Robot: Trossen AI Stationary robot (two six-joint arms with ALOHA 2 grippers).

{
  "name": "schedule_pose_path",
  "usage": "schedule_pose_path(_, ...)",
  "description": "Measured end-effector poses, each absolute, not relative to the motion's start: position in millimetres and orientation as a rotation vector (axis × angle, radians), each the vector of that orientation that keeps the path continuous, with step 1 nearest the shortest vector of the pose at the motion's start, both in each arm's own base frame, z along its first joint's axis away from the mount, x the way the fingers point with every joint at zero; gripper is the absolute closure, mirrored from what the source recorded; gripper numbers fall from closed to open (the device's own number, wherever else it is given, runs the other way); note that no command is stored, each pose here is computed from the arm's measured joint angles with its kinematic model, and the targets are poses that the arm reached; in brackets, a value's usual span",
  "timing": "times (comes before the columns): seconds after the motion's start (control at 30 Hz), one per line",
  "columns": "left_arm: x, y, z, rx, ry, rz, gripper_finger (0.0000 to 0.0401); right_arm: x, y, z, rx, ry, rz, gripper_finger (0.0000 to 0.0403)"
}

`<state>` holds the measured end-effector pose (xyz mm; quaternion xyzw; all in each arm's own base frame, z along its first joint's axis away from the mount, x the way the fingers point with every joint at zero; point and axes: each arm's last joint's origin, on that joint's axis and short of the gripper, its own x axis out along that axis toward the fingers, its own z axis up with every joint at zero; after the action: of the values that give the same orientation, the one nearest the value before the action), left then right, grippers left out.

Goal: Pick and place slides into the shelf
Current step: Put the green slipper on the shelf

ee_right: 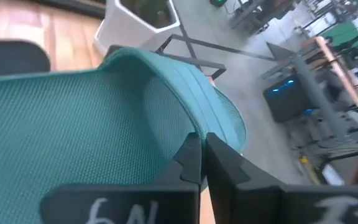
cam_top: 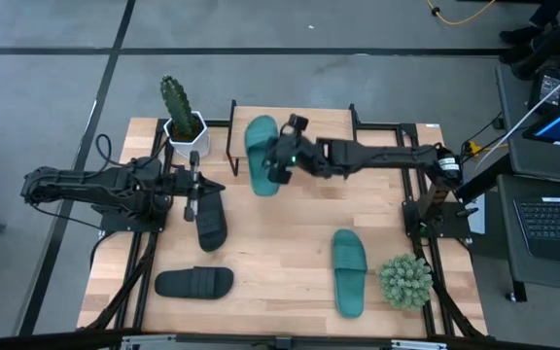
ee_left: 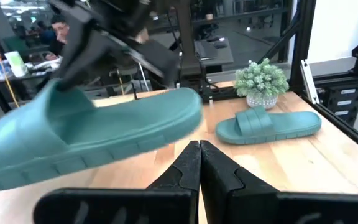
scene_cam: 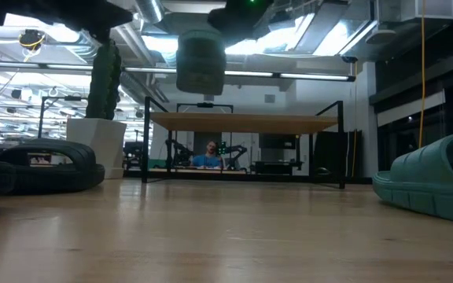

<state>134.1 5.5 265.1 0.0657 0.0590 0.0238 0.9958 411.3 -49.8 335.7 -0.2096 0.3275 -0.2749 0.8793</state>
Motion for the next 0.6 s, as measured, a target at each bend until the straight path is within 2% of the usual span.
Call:
schedule_pose_path(0.33,129.4,12.2,259.9,0.150,0.192,0.284,0.0401,410.0,-104.2,322.7,-0.390,0.623,-0.684,0.0393)
schedule_pose_path(0.6,128.9,12.5,257.2,0.154,0.221,0.294,0.0401,411.8,-122.3,307.2,-0.347,0.489,-0.643,0.0393)
